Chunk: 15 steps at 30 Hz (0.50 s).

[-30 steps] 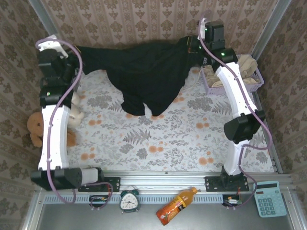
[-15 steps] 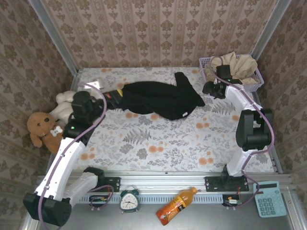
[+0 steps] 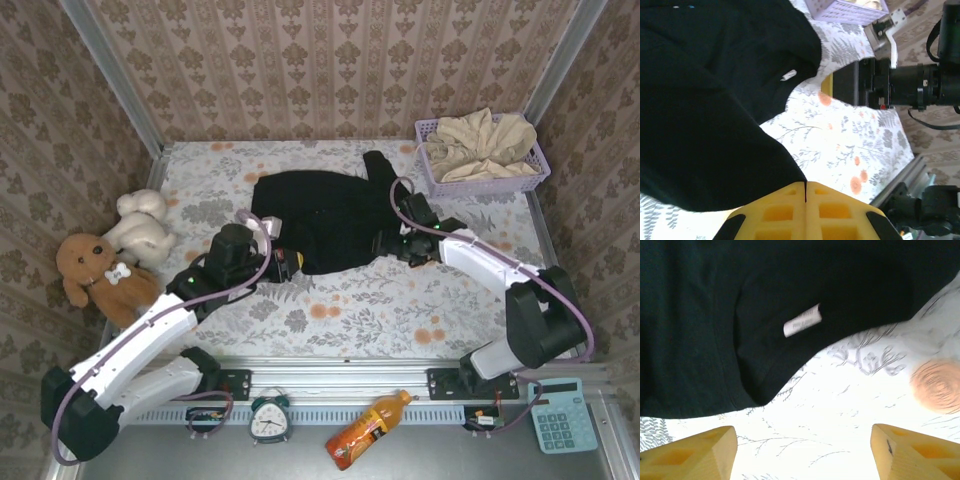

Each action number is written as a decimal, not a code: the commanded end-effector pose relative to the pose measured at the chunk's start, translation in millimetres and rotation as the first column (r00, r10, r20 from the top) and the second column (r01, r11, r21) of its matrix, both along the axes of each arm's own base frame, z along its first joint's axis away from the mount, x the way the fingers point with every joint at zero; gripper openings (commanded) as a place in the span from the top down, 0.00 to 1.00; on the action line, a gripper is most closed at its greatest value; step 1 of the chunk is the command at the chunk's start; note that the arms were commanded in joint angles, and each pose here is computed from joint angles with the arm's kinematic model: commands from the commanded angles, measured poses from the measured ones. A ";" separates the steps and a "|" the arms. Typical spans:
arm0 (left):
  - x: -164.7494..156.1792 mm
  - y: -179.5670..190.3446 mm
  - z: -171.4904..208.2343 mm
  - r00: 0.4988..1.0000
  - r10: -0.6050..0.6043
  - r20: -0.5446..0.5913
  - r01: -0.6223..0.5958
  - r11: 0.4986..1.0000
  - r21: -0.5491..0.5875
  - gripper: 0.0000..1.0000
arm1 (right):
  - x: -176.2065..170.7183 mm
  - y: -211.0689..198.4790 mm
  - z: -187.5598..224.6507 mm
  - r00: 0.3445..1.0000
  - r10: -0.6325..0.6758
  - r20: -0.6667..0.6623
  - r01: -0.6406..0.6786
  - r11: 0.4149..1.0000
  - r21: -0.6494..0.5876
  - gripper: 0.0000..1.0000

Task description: Fold and stack the mixed laundry pile

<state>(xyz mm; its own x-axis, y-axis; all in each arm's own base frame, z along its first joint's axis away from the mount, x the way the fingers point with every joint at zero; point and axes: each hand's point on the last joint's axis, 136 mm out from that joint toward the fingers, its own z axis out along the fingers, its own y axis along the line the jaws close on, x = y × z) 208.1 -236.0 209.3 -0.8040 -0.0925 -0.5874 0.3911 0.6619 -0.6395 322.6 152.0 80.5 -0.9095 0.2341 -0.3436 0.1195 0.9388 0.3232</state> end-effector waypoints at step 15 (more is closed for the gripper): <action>79.1 124.9 -2.1 0.808 0.558 0.190 -0.585 0.797 0.147 0.02 | 39.3 81.8 -52.8 0.988 0.131 -0.078 -0.143 0.973 -0.180 0.69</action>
